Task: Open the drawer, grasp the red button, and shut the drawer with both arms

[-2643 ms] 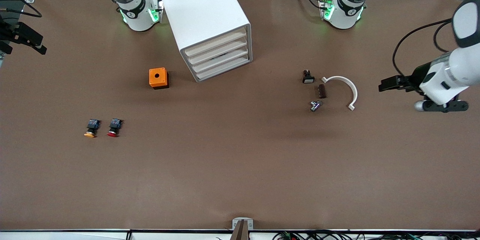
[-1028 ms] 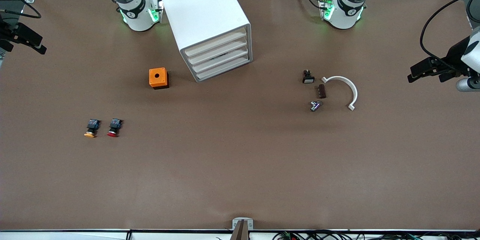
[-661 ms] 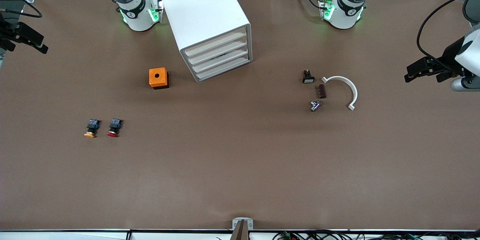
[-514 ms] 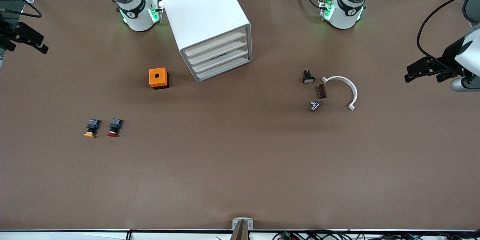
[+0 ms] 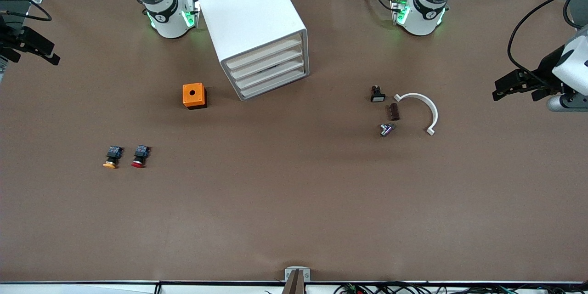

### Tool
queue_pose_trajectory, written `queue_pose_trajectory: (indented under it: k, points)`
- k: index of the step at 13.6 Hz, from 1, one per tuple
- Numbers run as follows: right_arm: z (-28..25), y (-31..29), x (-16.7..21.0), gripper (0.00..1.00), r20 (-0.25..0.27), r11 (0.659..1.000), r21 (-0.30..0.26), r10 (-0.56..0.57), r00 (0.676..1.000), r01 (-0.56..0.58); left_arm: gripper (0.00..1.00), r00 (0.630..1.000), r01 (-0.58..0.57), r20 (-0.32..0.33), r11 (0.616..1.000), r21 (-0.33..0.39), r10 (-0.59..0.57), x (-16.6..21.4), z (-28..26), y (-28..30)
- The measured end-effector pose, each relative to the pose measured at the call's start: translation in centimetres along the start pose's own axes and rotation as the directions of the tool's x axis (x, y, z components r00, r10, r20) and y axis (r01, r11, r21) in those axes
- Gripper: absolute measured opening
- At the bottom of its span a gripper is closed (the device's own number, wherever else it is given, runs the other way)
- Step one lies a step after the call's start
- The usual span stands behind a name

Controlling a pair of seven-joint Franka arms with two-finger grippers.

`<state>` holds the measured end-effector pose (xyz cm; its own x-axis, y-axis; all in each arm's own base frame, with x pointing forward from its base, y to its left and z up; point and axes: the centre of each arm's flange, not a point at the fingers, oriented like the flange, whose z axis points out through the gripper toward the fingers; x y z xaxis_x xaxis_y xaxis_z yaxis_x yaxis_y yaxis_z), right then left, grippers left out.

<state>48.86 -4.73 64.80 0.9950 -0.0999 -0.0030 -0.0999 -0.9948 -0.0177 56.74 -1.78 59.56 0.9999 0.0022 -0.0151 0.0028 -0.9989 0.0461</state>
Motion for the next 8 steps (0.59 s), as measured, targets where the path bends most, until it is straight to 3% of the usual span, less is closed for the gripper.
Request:
queue_pose_trajectory:
  k: [8]
  points:
    - [0.0,0.1,0.0,1.00,0.001,1.000,0.000,0.002,1.000,-0.002,1.00,0.999,-0.016,-0.037,1.000,-0.001,0.016,0.2,-1.5,1.0]
